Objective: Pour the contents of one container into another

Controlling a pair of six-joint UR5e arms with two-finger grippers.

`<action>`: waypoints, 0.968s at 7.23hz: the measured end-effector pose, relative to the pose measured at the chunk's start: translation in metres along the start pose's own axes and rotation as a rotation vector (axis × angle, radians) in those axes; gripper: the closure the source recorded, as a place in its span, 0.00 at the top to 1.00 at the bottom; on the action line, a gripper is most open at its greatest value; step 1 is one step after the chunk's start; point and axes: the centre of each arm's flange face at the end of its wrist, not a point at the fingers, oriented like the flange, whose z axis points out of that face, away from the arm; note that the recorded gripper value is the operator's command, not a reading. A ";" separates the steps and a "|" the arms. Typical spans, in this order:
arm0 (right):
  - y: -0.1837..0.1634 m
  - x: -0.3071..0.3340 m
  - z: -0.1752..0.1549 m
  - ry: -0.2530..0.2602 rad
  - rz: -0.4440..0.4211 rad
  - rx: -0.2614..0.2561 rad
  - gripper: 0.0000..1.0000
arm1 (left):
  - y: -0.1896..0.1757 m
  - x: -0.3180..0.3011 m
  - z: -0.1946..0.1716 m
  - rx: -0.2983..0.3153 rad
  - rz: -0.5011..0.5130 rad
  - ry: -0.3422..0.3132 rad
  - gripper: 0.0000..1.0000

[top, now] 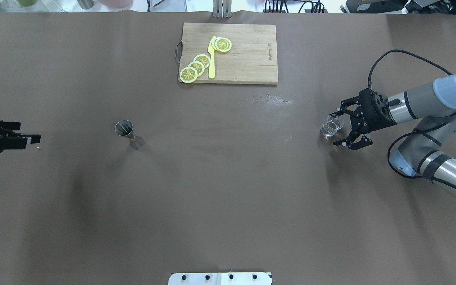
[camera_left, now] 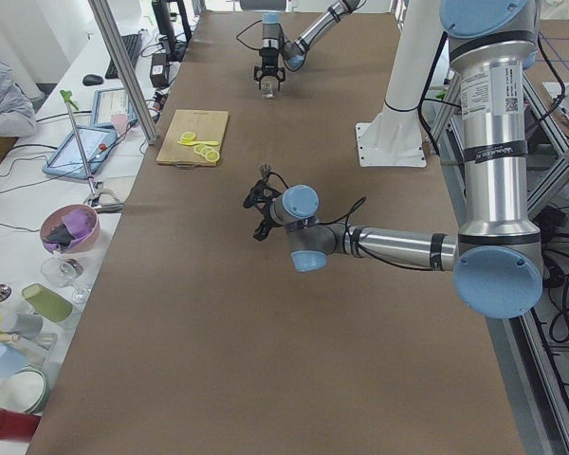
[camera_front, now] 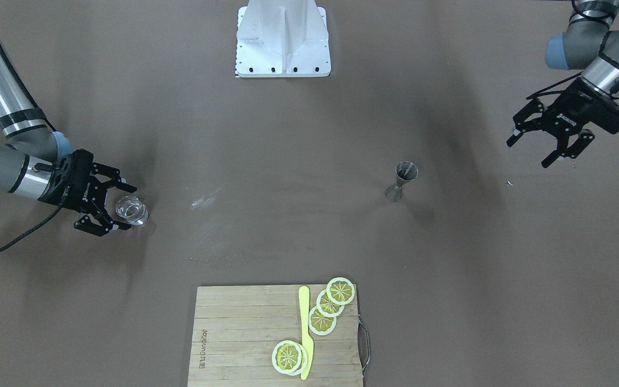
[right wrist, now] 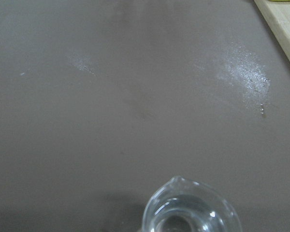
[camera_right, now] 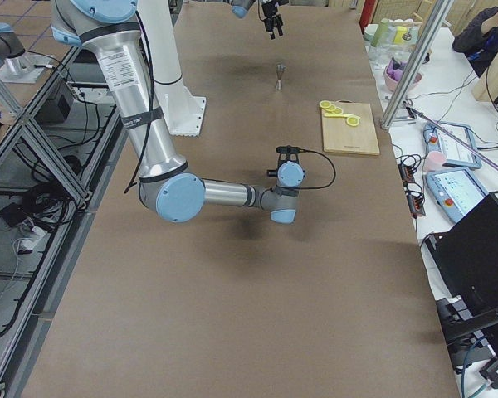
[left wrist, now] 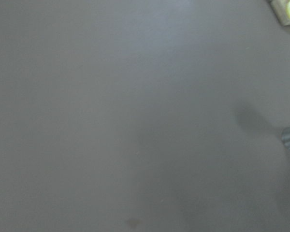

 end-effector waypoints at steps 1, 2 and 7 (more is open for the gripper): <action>0.000 0.001 0.003 0.001 0.001 -0.002 0.87 | 0.009 0.020 0.016 0.028 0.038 0.023 0.98; 0.000 0.001 0.004 0.000 0.002 -0.002 0.85 | 0.021 0.040 0.033 0.071 0.069 0.026 0.98; -0.002 0.001 0.006 0.000 0.002 -0.001 0.55 | 0.037 0.107 0.088 0.308 0.098 -0.093 0.98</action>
